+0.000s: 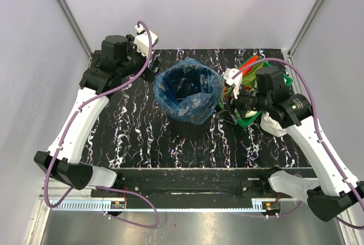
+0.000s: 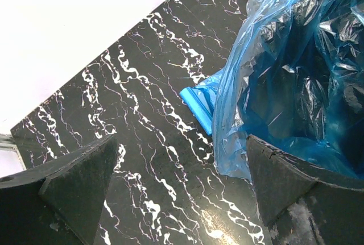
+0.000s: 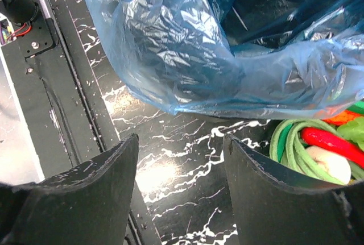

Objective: Put the trash bags into the trash bin

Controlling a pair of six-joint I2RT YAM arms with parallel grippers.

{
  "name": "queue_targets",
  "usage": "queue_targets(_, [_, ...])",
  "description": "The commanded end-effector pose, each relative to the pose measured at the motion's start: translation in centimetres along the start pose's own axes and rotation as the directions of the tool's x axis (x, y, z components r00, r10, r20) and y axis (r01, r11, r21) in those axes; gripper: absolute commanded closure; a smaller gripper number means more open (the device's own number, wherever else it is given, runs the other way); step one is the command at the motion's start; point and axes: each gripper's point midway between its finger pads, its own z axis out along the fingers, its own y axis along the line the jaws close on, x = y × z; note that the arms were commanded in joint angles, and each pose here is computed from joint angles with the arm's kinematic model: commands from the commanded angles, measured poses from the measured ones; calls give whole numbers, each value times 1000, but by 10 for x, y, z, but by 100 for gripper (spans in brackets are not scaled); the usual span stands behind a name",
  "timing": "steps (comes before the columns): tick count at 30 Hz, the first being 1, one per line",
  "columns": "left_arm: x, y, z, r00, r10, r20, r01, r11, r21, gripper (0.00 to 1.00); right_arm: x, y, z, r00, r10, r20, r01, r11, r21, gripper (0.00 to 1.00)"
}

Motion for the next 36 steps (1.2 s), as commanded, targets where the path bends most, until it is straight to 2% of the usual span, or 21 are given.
queue_targets(1, [-10,3,-2,999,16,44,-15,1000,-6,1,-22,-1,7,997,-43,65,44,999,-10,34])
queue_targets(13, [-11,4,5,999,31,45,-31,1000,-2,1,-25,-2,23,999,-24,41,24,1000,-10,37])
queue_targets(24, [-9,5,3,999,35,42,-34,999,-7,1,-19,0,31,999,-38,17,38,999,-16,53])
queue_targets(29, [-9,4,5,999,30,41,-30,1000,-1,1,-18,-1,30,999,-44,14,45,999,-2,71])
queue_targets(34, [-9,4,5,999,28,38,-28,1000,-1,1,-20,-2,22,998,-61,17,60,998,29,98])
queue_targets(36, [-9,4,4,999,31,38,-31,1000,-4,1,-21,-1,16,997,-71,20,70,997,39,100])
